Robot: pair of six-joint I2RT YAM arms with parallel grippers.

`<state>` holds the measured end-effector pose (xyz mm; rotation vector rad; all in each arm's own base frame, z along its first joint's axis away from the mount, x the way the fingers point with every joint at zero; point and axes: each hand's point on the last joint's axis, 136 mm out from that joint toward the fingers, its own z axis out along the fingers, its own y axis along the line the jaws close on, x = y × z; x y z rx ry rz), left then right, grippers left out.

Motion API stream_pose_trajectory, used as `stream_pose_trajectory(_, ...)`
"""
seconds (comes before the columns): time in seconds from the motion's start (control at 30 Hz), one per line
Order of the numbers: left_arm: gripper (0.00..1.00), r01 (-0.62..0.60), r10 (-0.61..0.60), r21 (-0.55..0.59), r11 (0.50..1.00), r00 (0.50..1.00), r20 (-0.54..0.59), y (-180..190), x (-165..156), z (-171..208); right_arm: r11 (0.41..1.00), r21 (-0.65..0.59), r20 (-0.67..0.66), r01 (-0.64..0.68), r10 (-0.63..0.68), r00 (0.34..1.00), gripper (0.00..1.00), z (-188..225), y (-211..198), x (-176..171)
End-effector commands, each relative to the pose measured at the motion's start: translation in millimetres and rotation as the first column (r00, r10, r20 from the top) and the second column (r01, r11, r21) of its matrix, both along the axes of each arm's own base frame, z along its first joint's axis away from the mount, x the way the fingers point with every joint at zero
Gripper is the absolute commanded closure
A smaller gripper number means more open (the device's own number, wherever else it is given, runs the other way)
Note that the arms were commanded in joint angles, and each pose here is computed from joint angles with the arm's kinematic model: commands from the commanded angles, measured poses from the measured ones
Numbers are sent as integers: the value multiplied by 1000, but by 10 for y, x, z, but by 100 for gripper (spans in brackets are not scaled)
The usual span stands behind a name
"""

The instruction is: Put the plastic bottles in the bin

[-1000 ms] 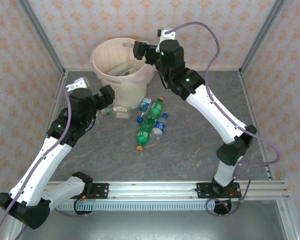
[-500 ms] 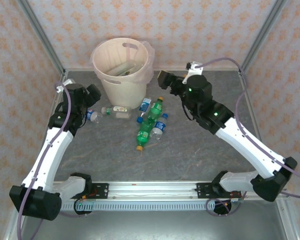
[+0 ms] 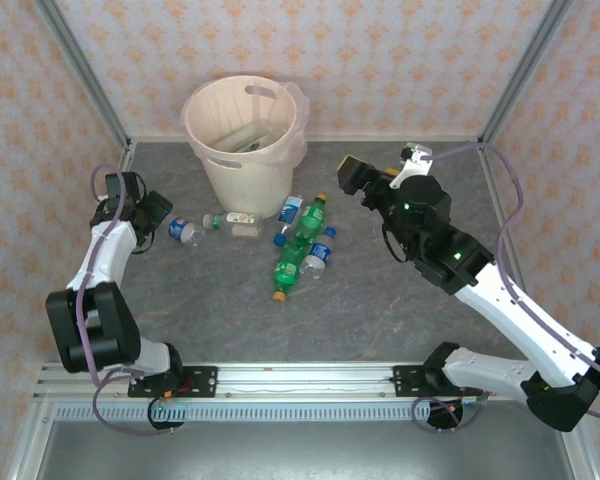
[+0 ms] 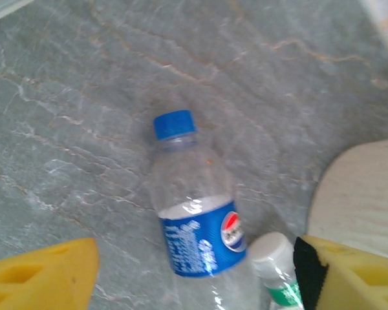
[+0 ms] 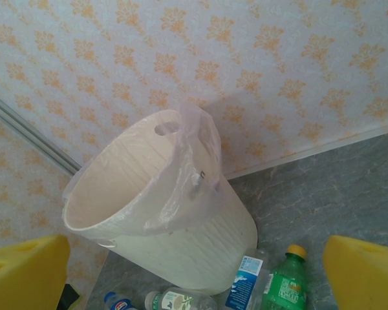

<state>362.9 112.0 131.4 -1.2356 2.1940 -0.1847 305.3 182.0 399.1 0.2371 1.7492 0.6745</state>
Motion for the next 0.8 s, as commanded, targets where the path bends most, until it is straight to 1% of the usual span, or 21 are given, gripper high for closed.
stream_pose_trajectory(0.0, 27, -2, 3, -30, 1000, 1000, 20, 162, 175, 7, 1000, 20, -13, -8, 9, 1000, 0, -3, -53, -105)
stream_pose_trajectory(0.1, 29, -21, 20, -60, 998, 1000, -15, 287, 234, -188, 1000, 16, -11, -5, 5, 1000, 0, 7, -87, -136)
stream_pose_trajectory(0.13, 33, -17, 16, -71, 997, 1000, -17, 303, 278, -239, 1000, 12, -12, -1, 1, 1000, 0, 6, -98, -135)
stream_pose_trajectory(0.33, 34, -13, 10, -84, 996, 999, -39, 458, 485, -440, 1000, 14, -33, -7, 8, 999, 0, -31, -81, -139)
stream_pose_trajectory(0.4, 35, 2, -4, -101, 995, 1000, -20, 481, 577, -478, 1000, 14, -43, -8, 8, 999, 0, -57, -78, -139)
stream_pose_trajectory(0.47, 36, 6, -11, -119, 993, 999, -36, 513, 636, -578, 1000, 14, -51, -7, 8, 999, 0, -77, -73, -137)
stream_pose_trajectory(0.5, 39, 10, -15, -125, 992, 999, -44, 525, 661, -624, 1000, 16, -52, -7, 8, 999, 0, -72, -74, -136)
stream_pose_trajectory(0.53, 39, 9, -16, -130, 991, 999, -51, 540, 688, -669, 1000, 15, -53, -10, 11, 999, 0, -69, -64, -134)
stream_pose_trajectory(0.57, 40, 9, -15, -132, 991, 999, -50, 550, 716, -681, 1000, 13, -55, -12, 13, 998, 0, -68, -56, -132)
stream_pose_trajectory(0.63, 39, 5, -15, -149, 989, 998, -67, 553, 749, -833, 1000, 6, -60, -15, 16, 998, 0, -56, -42, -124)
stream_pose_trajectory(0.77, 40, 13, -25, -194, 981, 998, -58, 505, 815, -955, 1000, -7, -65, -11, 11, 998, 0, -47, -34, -101)
